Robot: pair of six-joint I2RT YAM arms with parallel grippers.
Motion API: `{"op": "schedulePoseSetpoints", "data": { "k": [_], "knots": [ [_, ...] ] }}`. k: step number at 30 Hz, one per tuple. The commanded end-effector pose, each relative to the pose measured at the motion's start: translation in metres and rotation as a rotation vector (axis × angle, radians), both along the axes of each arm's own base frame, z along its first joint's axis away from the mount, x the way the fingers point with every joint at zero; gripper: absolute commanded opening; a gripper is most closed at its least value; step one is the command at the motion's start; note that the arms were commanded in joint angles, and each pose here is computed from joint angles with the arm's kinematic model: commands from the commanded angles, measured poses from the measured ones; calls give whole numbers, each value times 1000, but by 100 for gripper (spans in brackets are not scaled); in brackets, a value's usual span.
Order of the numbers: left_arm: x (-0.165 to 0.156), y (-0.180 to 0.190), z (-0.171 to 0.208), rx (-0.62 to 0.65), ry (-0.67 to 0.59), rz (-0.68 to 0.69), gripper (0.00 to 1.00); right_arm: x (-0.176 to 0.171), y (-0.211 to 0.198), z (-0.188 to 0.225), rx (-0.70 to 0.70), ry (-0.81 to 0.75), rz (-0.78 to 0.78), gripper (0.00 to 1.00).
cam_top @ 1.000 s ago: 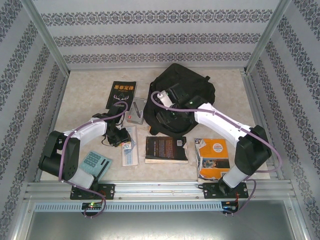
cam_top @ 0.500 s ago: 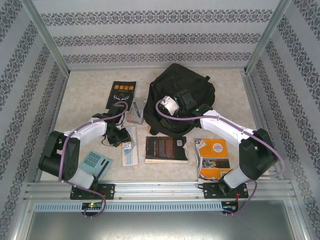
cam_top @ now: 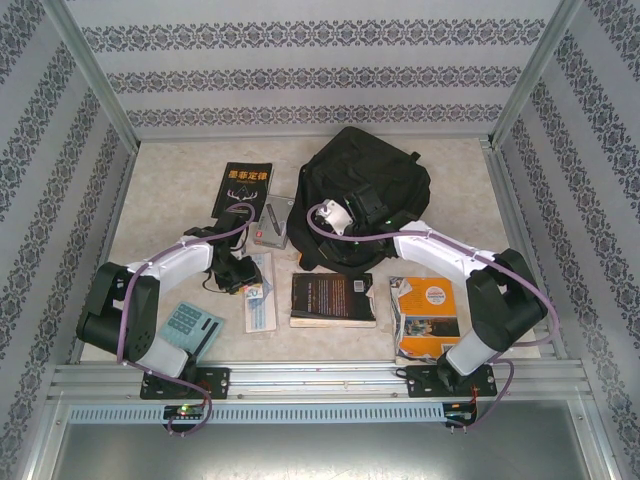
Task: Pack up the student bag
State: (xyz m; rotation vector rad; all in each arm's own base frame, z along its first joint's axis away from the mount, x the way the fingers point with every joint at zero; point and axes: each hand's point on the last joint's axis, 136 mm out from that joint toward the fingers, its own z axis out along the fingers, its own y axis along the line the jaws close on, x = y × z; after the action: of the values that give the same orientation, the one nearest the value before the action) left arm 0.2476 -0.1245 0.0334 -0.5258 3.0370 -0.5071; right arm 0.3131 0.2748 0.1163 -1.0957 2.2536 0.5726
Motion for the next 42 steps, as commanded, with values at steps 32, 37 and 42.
{"op": "schedulePoseSetpoints", "data": {
  "k": [32,37,42],
  "knots": [
    [6,0,6,-37,-37,17,29,35,23,-3,-27,-59,-31,8],
    [6,0,8,-39,-41,16,29,35,15,27,21,-124,-59,0],
    [12,-2,22,-47,-68,11,25,33,-5,61,27,-180,-111,0]
  ]
}}
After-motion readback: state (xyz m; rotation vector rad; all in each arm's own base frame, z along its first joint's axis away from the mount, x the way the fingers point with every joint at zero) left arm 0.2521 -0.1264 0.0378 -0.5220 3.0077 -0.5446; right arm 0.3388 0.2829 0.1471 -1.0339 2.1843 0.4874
